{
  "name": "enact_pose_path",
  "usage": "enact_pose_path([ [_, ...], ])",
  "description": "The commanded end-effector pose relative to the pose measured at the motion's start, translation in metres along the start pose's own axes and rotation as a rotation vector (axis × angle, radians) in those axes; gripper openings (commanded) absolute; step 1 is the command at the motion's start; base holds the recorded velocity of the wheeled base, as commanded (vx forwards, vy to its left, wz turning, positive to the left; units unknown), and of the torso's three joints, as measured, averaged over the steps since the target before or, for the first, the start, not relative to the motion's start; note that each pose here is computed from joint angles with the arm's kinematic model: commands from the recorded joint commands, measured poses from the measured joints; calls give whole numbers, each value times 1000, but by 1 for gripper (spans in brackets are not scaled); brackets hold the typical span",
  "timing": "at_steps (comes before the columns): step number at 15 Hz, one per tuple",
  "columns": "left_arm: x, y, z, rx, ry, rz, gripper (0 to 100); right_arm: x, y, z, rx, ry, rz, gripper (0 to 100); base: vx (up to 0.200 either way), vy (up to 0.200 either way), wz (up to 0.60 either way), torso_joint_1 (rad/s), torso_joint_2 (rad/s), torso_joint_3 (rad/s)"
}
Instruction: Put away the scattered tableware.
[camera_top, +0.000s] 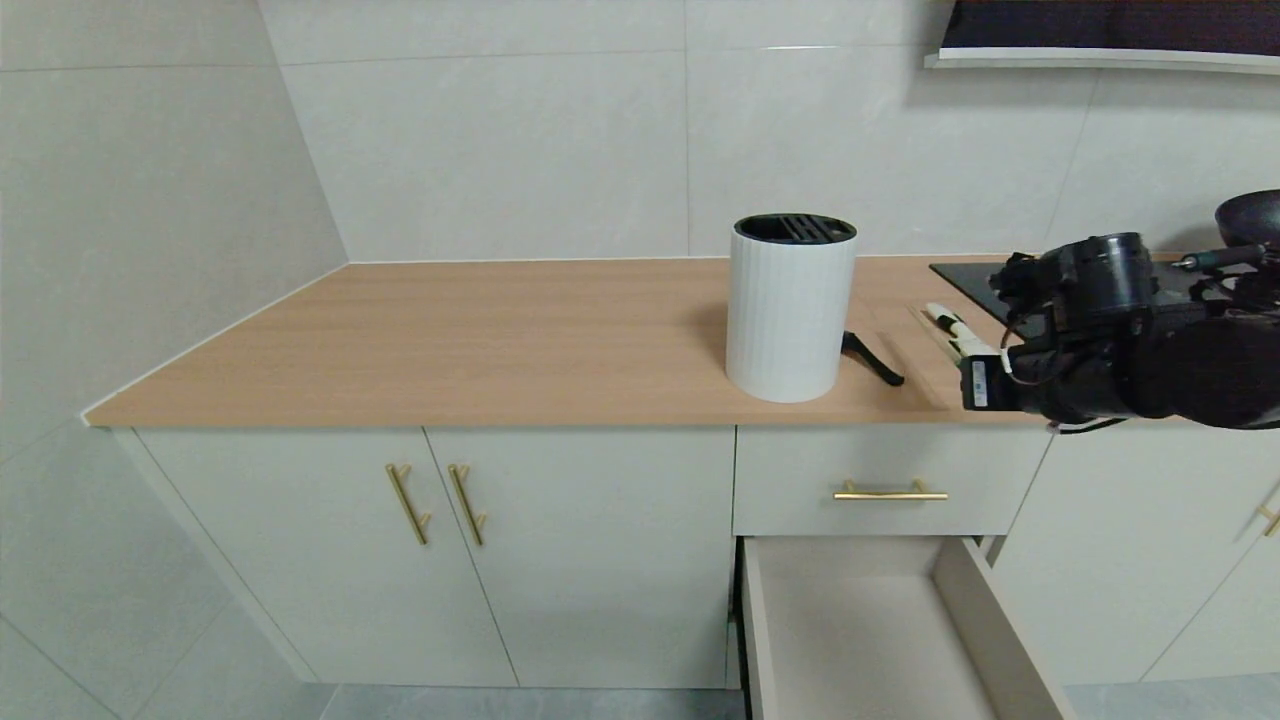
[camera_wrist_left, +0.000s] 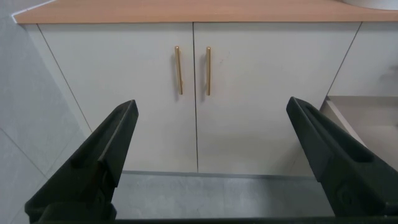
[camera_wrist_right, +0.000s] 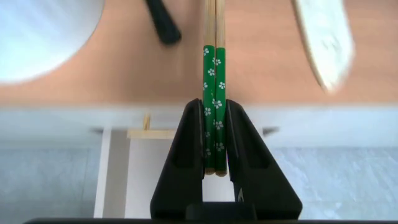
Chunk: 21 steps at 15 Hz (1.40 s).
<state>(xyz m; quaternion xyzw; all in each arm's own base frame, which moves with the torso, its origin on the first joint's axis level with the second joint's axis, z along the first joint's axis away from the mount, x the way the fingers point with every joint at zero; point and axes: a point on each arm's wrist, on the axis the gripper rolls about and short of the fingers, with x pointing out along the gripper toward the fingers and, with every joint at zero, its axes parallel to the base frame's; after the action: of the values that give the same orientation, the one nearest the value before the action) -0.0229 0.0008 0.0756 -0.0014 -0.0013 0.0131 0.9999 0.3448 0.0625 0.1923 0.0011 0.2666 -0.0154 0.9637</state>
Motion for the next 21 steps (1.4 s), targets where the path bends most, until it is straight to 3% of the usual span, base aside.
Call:
enact_pose_path([
  [1, 0, 0, 0, 0, 1, 0, 100, -73, -15, -13, 12, -54, 21, 0, 0, 0, 0, 0, 0, 0],
  [3, 0, 0, 0, 0, 1, 1, 100, -92, -17, -25, 6, -48, 53, 0, 0, 0, 0, 0, 0, 0],
  [7, 0, 0, 0, 0, 1, 0, 100, -154, -21, -50, -109, 114, 336, 0, 0, 0, 0, 0, 0, 0],
  [10, 0, 0, 0, 0, 1, 0, 100, -167, -20, -62, -219, 222, 411, 0, 0, 0, 0, 0, 0, 0],
  [14, 0, 0, 0, 0, 1, 0, 100, -103, 5, -89, -272, 547, 430, 0, 0, 0, 0, 0, 0, 0],
  [16, 0, 0, 0, 0, 1, 1, 100, -69, 13, -104, -272, 666, 416, 0, 0, 0, 0, 0, 0, 0],
  [18, 0, 0, 0, 0, 1, 1, 100, -52, 17, -109, -247, 695, 402, 0, 0, 0, 0, 0, 0, 0],
  [21, 0, 0, 0, 0, 1, 0, 100, -44, 19, -109, -200, 669, 382, 0, 0, 0, 0, 0, 0, 0],
])
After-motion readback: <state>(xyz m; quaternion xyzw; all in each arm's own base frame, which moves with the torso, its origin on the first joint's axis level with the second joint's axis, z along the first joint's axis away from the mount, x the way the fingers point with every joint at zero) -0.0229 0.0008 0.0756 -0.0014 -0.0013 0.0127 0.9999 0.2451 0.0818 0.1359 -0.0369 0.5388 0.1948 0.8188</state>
